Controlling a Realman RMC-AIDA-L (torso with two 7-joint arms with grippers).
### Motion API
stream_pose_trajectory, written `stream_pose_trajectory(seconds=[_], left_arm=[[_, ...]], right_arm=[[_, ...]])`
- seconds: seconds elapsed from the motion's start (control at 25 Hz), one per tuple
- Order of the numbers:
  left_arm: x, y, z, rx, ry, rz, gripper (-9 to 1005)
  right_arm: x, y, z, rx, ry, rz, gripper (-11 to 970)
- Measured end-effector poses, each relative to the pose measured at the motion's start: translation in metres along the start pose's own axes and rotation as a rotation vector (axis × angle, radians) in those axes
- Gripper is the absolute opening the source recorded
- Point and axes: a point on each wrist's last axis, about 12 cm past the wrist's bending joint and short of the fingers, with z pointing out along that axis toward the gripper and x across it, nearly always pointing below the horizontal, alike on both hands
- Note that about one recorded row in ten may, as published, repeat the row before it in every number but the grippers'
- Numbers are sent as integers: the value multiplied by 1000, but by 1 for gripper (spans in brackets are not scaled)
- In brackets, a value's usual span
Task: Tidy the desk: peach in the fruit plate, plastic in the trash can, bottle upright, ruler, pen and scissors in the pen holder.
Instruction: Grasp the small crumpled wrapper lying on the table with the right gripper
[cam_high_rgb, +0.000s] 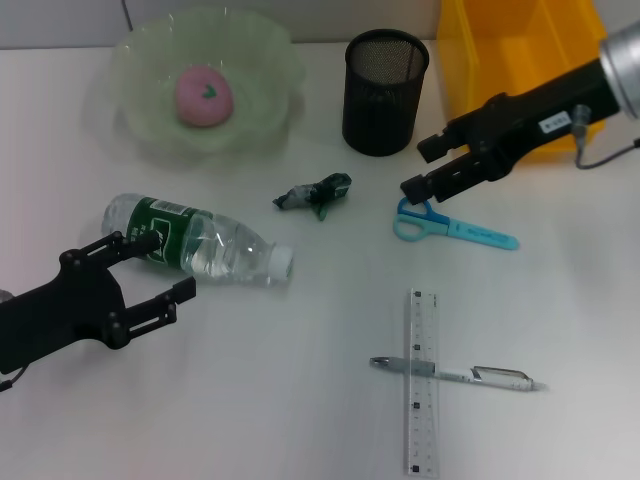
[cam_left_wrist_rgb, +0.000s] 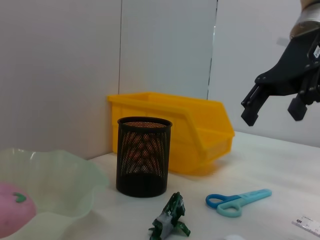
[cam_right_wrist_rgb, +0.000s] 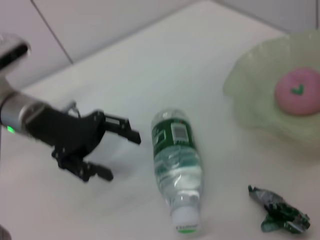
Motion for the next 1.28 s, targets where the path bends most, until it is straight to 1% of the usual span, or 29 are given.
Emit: stream_pose_trajectory(seconds=[0.04, 0.28, 0.48, 0.76, 1.28], left_arm=[[0, 0, 0, 0, 0, -1, 841], [-1, 1, 1, 4, 3, -2, 752], [0, 1, 1, 4, 5, 3, 677], [0, -1, 3, 8, 4, 0, 683], [0, -2, 2, 10, -2, 3, 682]], right_arm=[[-5, 0, 2, 3, 26, -10, 771], [-35, 4, 23, 52, 124, -55, 768], [-48, 9, 44, 86, 168, -119, 765], [-53, 13, 69, 133, 191, -176, 762], [-47, 6, 87, 197, 196, -184, 755]])
